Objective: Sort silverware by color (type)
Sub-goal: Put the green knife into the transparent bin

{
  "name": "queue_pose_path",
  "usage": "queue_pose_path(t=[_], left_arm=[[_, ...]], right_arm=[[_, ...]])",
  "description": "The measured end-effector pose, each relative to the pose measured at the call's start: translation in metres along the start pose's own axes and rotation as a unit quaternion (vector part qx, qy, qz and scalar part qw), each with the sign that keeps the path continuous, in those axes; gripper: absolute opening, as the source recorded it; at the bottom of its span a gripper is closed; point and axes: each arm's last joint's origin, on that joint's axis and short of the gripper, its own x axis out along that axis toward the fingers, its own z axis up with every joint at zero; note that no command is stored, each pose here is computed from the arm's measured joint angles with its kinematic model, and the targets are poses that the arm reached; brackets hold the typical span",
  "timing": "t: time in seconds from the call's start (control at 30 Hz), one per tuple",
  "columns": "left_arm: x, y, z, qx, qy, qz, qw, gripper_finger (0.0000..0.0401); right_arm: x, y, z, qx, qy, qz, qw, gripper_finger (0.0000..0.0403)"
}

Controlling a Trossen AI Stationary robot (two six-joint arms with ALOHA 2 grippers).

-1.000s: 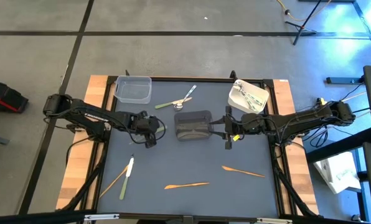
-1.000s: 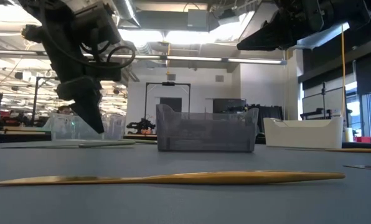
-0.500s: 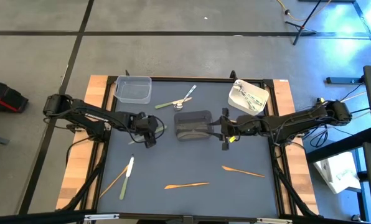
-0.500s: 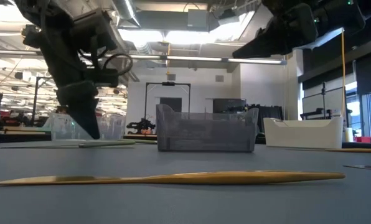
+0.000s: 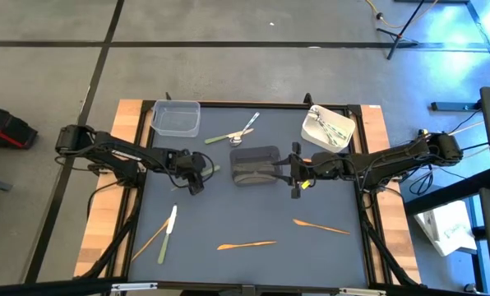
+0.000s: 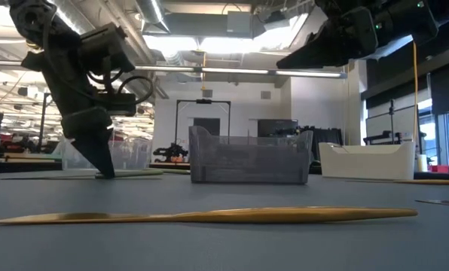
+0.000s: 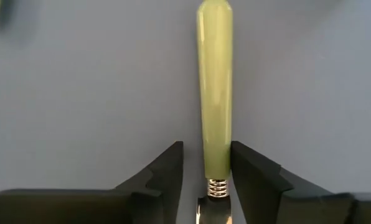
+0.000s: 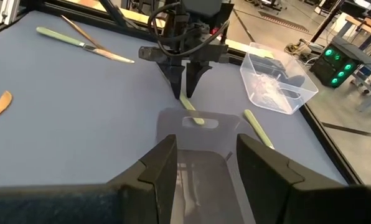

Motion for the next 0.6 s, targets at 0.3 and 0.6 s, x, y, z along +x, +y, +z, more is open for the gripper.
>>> queue_pose_path(t=[0.3, 0.6], left_arm=[[0.0006, 0.0005, -0.0006, 0.014, -0.002, 0.007, 1.0, 0.0036], [-0.0021, -0.0045, 0.0017, 0.041, 0.0, 0.01, 0.999, 0.0038]], right_arm=[[0.0, -0.0002, 0.0008, -0.001, -0.004, -0.001, 1.0, 0.0154], [0.0, -0.0002, 0.001, -0.003, -0.005, -0.001, 1.0, 0.0154]])
